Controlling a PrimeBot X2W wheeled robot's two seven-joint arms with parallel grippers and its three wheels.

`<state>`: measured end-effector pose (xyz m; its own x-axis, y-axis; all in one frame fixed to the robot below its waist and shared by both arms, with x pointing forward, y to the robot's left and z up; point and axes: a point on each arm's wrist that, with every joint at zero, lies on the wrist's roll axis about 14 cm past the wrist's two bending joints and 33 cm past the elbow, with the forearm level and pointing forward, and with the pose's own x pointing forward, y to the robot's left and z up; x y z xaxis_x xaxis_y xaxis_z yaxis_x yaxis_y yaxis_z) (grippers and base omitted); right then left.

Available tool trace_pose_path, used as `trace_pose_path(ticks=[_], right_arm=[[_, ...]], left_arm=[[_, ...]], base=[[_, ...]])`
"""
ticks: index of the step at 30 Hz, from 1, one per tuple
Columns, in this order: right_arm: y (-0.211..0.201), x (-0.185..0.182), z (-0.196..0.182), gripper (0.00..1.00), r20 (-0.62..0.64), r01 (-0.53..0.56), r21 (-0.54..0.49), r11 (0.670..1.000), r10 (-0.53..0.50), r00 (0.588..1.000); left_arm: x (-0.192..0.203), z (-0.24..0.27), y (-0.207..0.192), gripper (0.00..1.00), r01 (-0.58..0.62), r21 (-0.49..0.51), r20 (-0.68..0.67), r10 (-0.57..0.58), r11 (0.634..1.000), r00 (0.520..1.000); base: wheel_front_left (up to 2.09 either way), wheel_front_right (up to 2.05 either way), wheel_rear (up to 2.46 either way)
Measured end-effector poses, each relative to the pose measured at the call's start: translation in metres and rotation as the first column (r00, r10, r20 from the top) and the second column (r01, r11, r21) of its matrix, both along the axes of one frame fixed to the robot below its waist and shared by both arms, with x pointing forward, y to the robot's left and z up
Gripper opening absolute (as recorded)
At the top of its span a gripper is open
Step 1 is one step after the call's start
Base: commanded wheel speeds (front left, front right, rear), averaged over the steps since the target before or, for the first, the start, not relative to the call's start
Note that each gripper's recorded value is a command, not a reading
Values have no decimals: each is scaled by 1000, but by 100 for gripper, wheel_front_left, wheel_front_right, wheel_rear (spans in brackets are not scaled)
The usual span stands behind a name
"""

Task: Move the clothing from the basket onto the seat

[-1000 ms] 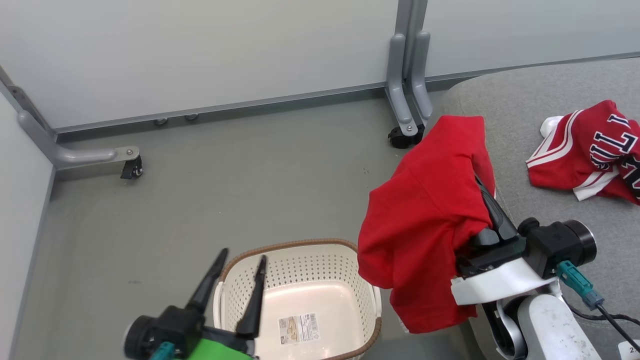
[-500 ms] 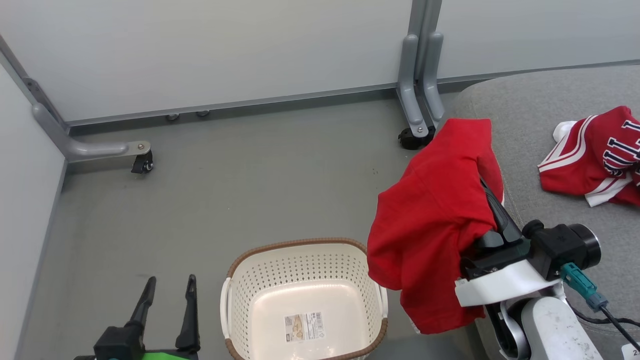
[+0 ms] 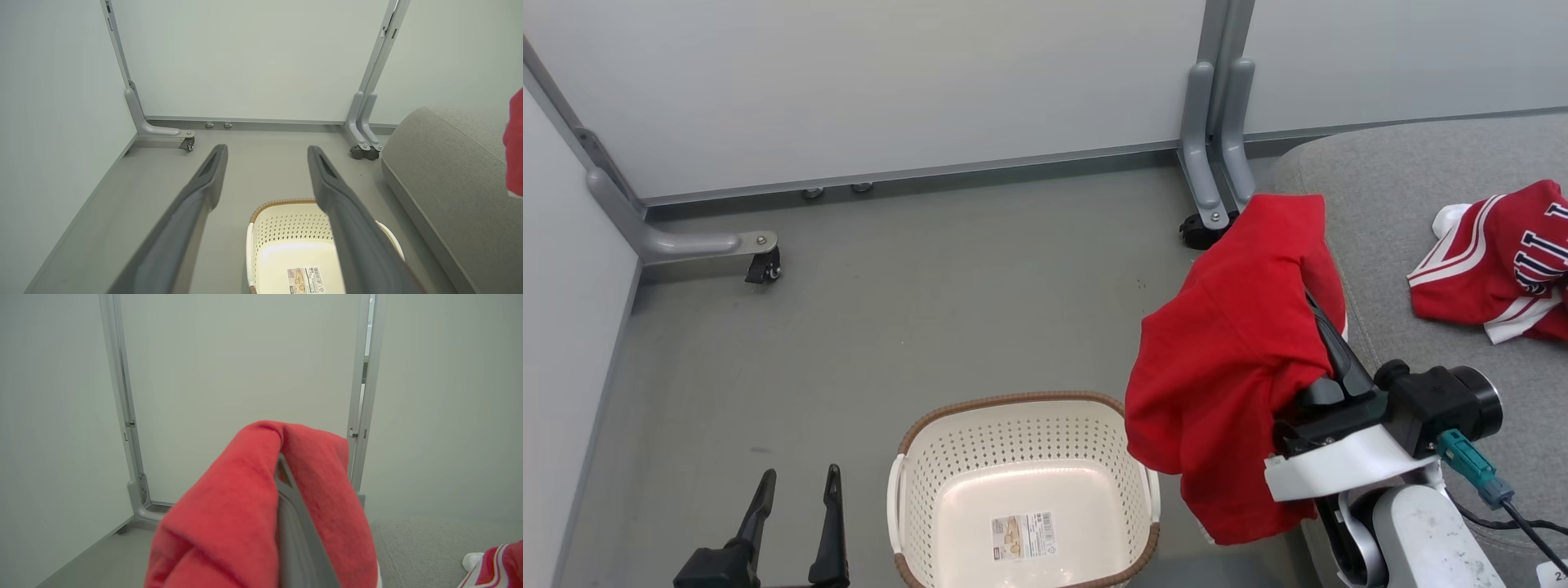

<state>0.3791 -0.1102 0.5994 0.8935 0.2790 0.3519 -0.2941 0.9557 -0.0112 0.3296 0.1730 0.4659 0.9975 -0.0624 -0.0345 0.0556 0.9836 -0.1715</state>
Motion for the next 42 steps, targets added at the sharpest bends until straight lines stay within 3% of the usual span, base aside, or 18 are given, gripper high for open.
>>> trace_pose_path(ticks=[15,25,33,42], right_arm=[[-10,-2,-1,0,-3,28,-2,1000,-28,1000],[-51,-8,2,0,8,143,-13,990,-143,990],[-98,-23,5,0,16,282,-25,959,-282,959],[-157,-57,4,0,8,466,-15,885,-466,885]], left_arm=[[4,-4,-12,100,39,-3,-12,-39,999,999],[19,-8,-46,100,146,-9,-25,-146,989,989],[37,-8,-83,100,259,-15,-23,-259,966,966],[56,-5,-136,100,403,-1,-5,-403,915,915]], base=[[0,0,0],[0,0,0],[0,0,0],[0,0,0]])
